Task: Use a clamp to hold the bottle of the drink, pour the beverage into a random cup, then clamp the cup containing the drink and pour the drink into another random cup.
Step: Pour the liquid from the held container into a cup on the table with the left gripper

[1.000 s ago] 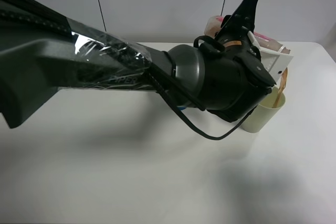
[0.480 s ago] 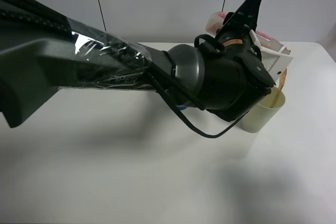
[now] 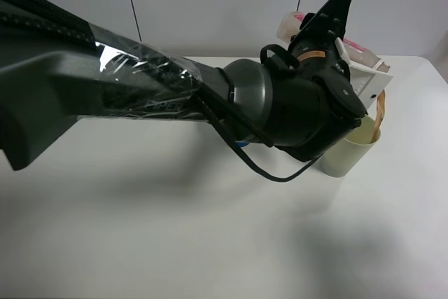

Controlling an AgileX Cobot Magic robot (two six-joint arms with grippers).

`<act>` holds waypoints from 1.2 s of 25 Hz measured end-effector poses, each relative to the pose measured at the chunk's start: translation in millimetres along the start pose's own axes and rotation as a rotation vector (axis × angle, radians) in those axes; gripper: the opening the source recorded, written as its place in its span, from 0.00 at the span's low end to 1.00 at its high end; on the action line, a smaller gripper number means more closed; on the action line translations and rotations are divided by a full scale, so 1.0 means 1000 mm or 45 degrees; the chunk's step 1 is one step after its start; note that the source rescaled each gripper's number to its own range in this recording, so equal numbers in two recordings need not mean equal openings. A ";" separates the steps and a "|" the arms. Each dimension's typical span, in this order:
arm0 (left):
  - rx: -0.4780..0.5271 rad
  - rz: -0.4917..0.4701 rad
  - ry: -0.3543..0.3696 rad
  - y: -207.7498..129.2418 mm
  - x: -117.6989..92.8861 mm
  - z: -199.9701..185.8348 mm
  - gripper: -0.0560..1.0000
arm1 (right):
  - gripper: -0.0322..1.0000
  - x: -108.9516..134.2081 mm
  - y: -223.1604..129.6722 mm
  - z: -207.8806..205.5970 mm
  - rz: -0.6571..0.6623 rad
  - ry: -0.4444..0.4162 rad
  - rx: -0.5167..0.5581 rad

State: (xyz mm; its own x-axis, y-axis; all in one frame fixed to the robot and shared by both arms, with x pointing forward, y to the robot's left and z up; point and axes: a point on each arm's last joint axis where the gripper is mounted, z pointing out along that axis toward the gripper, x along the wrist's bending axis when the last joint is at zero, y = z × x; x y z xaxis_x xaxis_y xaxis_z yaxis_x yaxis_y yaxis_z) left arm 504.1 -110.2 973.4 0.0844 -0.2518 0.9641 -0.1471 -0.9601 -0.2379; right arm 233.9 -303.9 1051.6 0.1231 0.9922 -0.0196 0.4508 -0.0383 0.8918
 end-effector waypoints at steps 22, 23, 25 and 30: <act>0.053 0.216 0.117 -0.007 0.008 0.006 0.05 | 0.78 0.000 0.000 0.000 0.000 0.000 0.000; 0.057 0.222 0.130 -0.007 0.009 0.006 0.05 | 0.78 0.000 0.000 0.000 0.000 0.000 0.000; 0.060 0.231 0.149 -0.007 0.011 0.006 0.05 | 0.78 0.000 0.000 0.000 0.000 0.000 0.000; 0.057 0.254 0.190 -0.007 0.014 0.005 0.05 | 0.78 0.000 0.000 0.000 0.000 0.000 0.000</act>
State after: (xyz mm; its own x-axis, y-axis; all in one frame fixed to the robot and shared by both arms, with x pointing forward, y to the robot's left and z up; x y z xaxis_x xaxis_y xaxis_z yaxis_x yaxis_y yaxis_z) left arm 511.5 -107.9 987.6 -0.0890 -0.4192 0.9035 -0.1023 -0.8985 -0.4269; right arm 233.9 -303.9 1051.6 0.1231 0.9922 -0.0196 0.4508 -0.0383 0.8918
